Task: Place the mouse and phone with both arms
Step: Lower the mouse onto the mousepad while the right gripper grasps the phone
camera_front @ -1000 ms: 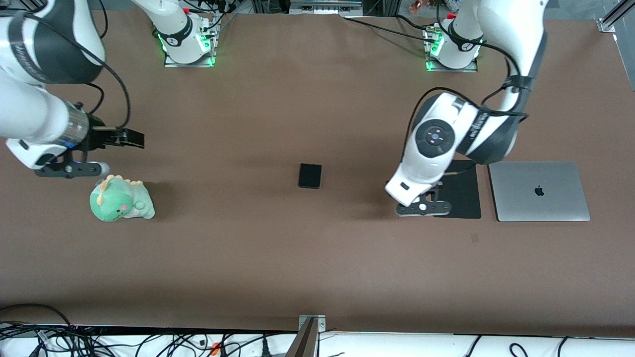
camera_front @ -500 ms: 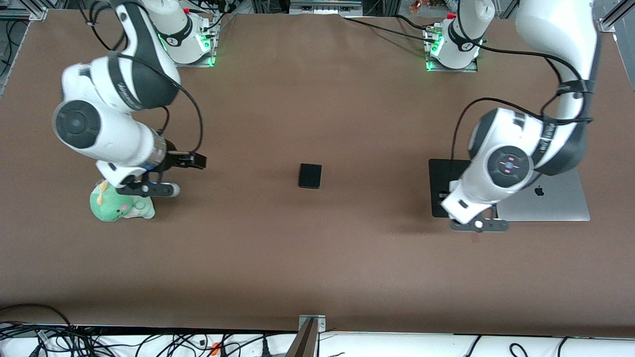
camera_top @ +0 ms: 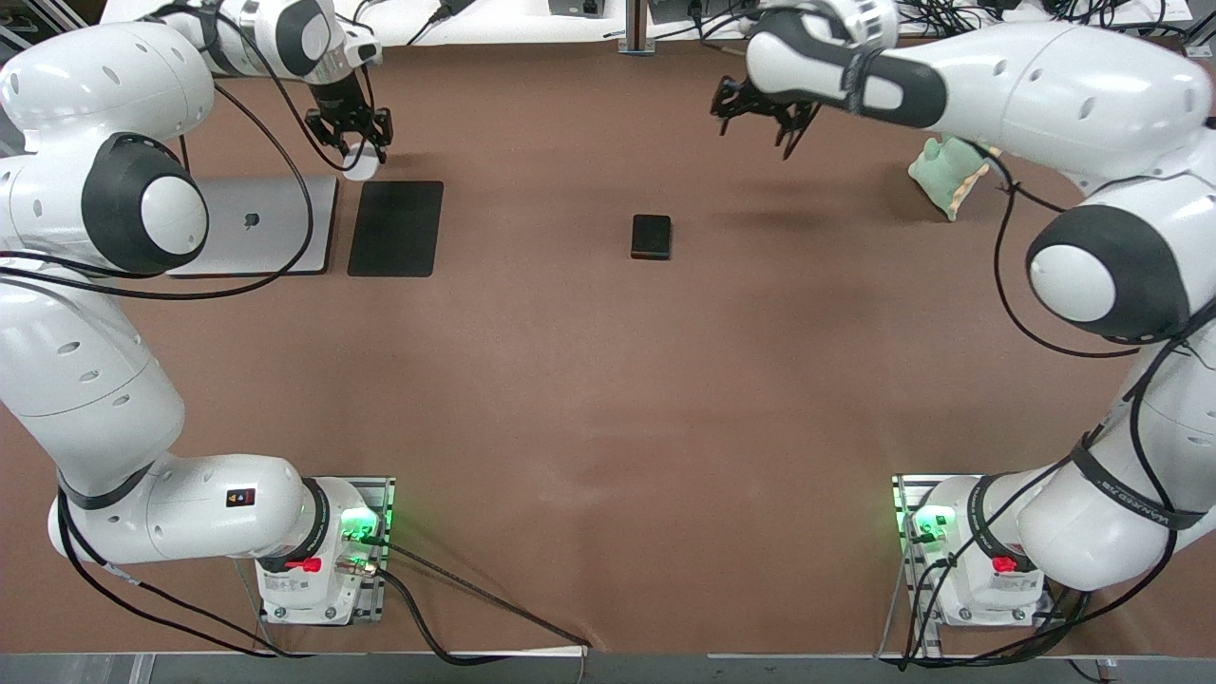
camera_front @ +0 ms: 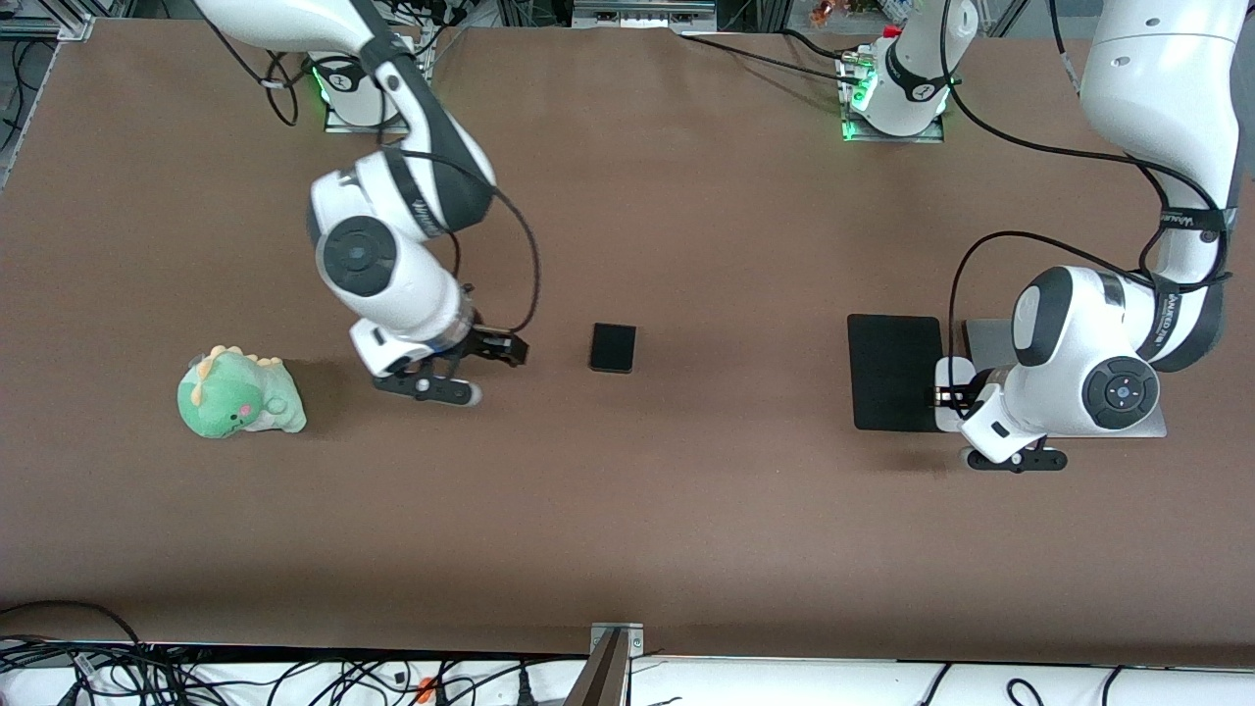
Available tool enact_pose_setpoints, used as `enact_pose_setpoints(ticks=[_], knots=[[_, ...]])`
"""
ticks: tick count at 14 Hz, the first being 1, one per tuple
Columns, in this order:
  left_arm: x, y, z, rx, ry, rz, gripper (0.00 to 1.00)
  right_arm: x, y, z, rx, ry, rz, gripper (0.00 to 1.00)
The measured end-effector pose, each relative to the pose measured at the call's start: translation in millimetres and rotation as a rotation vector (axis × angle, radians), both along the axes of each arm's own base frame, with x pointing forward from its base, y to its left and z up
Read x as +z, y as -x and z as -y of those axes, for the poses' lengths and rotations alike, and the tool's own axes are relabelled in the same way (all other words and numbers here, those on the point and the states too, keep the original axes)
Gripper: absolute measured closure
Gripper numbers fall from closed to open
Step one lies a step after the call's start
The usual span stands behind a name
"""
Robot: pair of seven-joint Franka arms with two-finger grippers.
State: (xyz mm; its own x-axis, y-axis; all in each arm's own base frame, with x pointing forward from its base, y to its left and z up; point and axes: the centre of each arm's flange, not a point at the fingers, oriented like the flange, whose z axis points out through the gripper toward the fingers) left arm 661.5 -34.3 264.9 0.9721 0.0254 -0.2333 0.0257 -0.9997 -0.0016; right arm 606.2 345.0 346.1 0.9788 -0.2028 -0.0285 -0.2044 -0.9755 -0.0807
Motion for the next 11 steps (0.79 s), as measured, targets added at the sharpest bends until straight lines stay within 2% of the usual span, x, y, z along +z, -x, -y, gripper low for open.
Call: enact_pose_setpoints(ticks=[2,5,8,11], knots=[[-24.9,12.4,14.7,-0.016,0.024,0.061,0.38,-31.2,8.4,-31.0,-0.002,-0.015,0.027,0.0],[-55.3,38.3,27.9,-0.044,0.047,0.151,0.38,-75.0,29.4,-71.3,-0.003,0.007,0.051,0.0],[-68.4,53.7,17.1,-0.059,0.051,0.164,0.38,-111.5,58.6,-112.6,-0.006,0.051,0.104,0.0],[-67.7,56.6,11.2,-0.071,0.052,0.164,0.38,-133.1,77.6,-132.8,0.008,0.078,0.123,0.0]])
